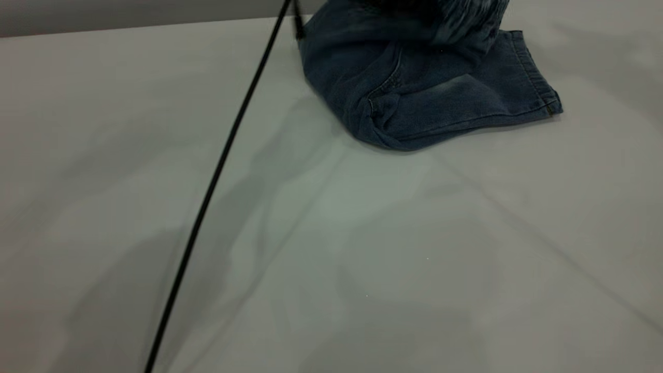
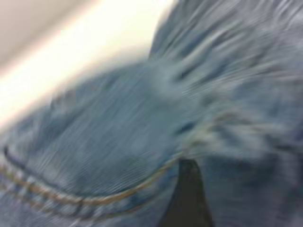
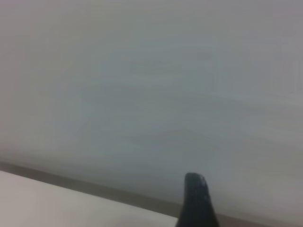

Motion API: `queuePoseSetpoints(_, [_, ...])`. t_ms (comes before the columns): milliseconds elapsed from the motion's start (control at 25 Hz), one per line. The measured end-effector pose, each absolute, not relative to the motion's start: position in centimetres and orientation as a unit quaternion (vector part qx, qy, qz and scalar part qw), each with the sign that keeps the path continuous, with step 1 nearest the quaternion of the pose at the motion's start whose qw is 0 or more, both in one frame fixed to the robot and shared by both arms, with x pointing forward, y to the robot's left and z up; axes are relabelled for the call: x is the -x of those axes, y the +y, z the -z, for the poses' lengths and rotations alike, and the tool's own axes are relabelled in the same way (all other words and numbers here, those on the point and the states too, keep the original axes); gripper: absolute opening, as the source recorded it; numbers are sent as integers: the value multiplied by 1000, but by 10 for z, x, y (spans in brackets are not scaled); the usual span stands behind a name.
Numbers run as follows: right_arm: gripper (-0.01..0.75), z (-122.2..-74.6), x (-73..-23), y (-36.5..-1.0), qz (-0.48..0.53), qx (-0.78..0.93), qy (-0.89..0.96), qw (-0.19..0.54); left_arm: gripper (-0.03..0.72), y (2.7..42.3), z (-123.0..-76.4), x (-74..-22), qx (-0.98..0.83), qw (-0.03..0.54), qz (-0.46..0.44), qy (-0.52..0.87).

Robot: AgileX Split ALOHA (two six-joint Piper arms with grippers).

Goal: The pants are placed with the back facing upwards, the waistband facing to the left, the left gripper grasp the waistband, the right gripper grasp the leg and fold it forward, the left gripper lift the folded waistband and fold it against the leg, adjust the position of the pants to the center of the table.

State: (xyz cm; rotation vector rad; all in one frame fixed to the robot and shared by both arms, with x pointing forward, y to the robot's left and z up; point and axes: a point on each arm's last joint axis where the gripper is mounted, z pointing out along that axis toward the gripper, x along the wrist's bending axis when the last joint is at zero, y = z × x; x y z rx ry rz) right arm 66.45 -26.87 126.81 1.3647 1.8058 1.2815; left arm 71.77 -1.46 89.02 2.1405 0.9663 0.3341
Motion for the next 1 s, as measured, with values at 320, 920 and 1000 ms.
queuePoseSetpoints(320, [425,-1267,-666,-269,-472,-502,673,269,528,-23,-899,-722,-816,414,-186,358])
queuePoseSetpoints(920, [425,-1259,-672,-269,-468,-504,676,264,493,-19,-823,-715,-853,345,-143,364])
queuePoseSetpoints(1000, [425,-1259,-672,-269,-467,-504,676,264,491,-18,-820,-711,-863,330,-125,363])
